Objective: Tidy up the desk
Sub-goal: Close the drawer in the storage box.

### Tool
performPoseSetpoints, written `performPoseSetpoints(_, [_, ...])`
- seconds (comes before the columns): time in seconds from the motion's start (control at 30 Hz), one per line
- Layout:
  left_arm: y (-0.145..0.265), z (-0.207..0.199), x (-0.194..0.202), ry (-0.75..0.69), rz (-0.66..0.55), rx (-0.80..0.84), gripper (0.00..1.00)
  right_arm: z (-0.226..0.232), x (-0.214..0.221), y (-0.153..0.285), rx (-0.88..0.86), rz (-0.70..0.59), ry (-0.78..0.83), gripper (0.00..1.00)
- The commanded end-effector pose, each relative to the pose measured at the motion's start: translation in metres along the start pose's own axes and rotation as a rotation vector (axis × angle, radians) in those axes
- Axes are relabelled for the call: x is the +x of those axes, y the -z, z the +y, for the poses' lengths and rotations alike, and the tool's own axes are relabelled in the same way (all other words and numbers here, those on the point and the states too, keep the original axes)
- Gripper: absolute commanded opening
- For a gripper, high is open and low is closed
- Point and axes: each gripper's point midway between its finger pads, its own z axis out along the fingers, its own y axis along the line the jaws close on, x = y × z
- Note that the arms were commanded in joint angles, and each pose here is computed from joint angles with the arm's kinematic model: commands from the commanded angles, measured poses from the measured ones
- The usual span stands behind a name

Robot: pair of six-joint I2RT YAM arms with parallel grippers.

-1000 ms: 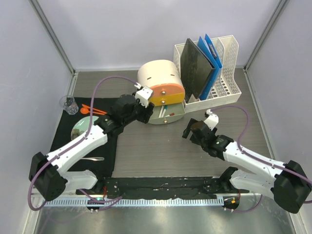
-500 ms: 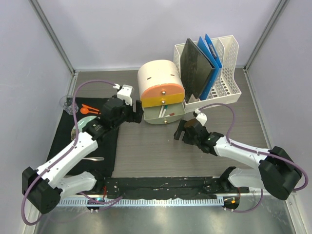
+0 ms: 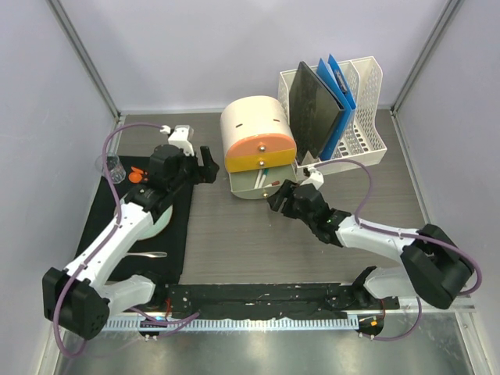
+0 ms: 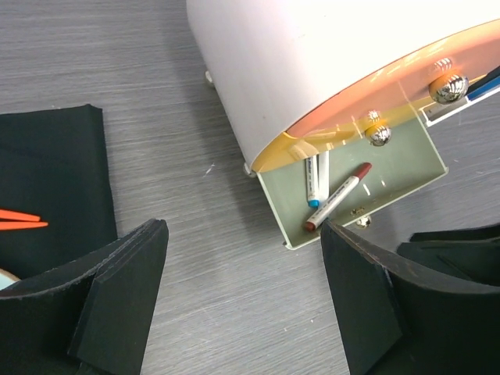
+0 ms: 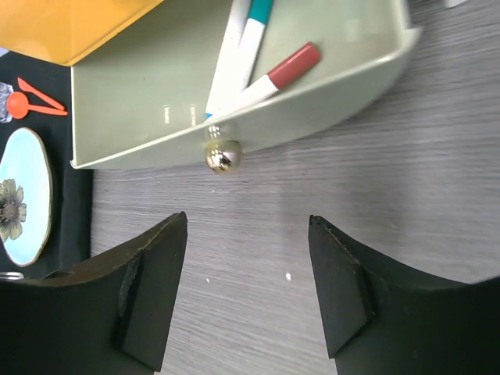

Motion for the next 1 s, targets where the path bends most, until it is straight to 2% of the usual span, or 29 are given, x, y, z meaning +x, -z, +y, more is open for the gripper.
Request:
performPoseSetpoints(0.0, [-0.006,-0.014,-0.032,0.037,-0.073,0.082,0.84,0.048,-0.027,-0.014,-0.147,-0.080,-0.039,0.68])
performPoseSetpoints(0.23, [-0.018,-0.018,-0.041,0.057,-0.091,0.129,0.84,0.049,-0.021,-0.032,-0.141,-0.077,-0.022,0.63])
performPoseSetpoints(0.37, [-0.025,-0.017,-0.046,0.074,-0.107,0.137,0.89,0.051,-0.013,-0.044,-0.139,-0.033,0.019,0.60])
performPoseSetpoints(0.57, [-0.035,-0.014,-0.059,0.102,-0.140,0.156,0.91,0.051,-0.016,-0.052,-0.133,-0.050,0.036,0.54])
performPoseSetpoints(0.73, [-0.039,-0.006,-0.097,0.133,-0.232,0.157,0.94,0.051,-0.020,-0.054,-0.128,-0.057,0.037,0.51])
performPoseSetpoints(0.8, [-0.047,0.005,-0.110,0.153,-0.251,0.144,1.00,0.051,-0.020,-0.055,-0.126,-0.061,0.035,0.51])
performPoseSetpoints(0.83, [-0.047,0.005,-0.128,0.166,-0.280,0.154,1.00,0.050,-0.021,-0.055,-0.124,-0.063,0.034,0.51])
performPoseSetpoints(0.97, [-0.070,0.015,-0.157,0.179,-0.310,0.174,1.00,0.051,-0.021,-0.055,-0.129,-0.070,0.030,0.50])
